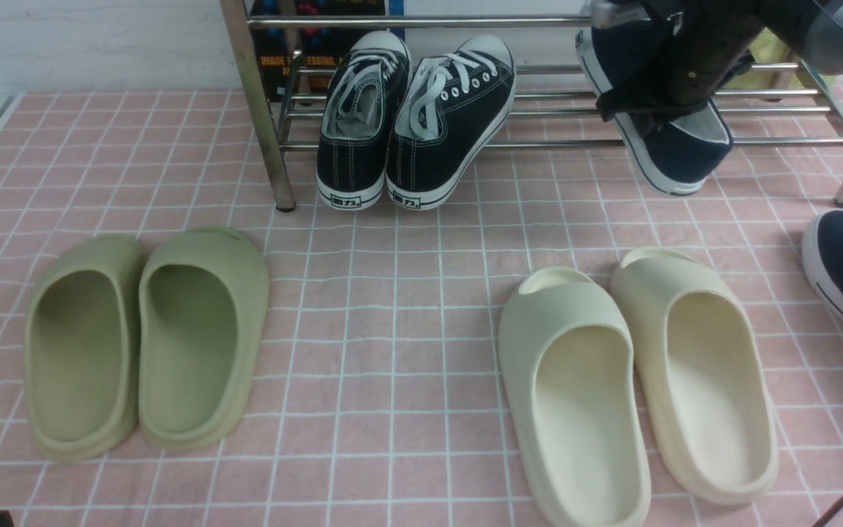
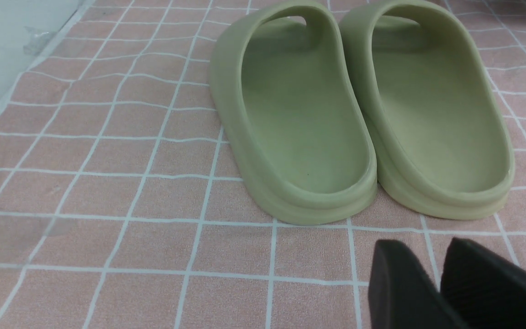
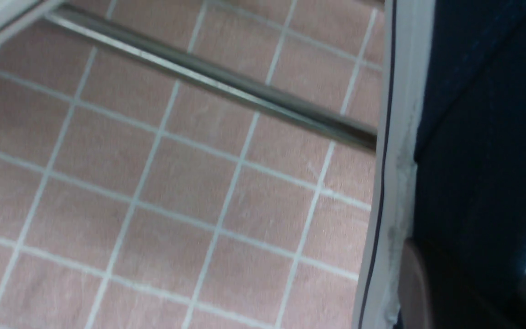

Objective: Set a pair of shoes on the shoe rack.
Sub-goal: Use the right arm to put a shoe into the shoe rack, then use the right arm to grab the shoe closest to it

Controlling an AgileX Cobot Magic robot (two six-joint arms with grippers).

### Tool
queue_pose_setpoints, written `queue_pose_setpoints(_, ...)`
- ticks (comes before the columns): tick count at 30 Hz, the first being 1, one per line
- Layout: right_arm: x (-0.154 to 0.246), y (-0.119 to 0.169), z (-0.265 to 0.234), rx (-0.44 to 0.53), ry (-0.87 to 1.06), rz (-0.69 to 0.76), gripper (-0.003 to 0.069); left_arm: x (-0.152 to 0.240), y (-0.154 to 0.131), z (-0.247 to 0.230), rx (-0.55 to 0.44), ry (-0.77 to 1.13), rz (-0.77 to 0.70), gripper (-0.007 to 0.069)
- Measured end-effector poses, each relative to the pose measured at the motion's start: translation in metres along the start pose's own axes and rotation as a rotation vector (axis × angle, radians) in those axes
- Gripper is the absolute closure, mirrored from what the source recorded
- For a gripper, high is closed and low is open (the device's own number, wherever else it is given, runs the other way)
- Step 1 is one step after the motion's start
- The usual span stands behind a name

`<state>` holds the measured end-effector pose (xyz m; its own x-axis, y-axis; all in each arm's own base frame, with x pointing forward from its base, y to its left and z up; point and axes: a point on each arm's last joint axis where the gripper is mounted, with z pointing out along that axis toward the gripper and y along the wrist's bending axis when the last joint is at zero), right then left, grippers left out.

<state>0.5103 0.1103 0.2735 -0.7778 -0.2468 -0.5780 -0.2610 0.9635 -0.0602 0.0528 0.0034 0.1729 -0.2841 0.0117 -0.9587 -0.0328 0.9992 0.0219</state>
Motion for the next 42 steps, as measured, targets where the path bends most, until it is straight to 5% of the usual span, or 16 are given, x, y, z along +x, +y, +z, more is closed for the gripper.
queue_pose_setpoints(13, -0.011, -0.001, 0.010, 0.013, -0.143, 0.016, 0.0605, 0.000, 0.000, 0.000, 0.000, 0.000, 0.000, 0.0424)
queue_pose_setpoints(24, -0.006, -0.005, -0.030, 0.034, -0.015, 0.007, 0.0222, 0.000, 0.000, 0.000, 0.000, 0.000, 0.000, 0.0410)
queue_pose_setpoints(32, 0.010, -0.015, -0.100, 0.048, 0.079, -0.014, 0.0169, 0.000, 0.000, 0.000, 0.000, 0.000, 0.000, 0.0405)
queue_pose_setpoints(37, 0.060, -0.048, -0.164, 0.090, 0.132, 0.103, 0.0186, 0.000, 0.000, 0.000, -0.002, 0.000, 0.006, 0.0404)
queue_pose_setpoints(42, 0.150, -0.084, -0.174, 0.131, 0.288, 0.293, 0.0219, 0.000, 0.000, 0.000, -0.004, -0.001, 0.010, 0.0402)
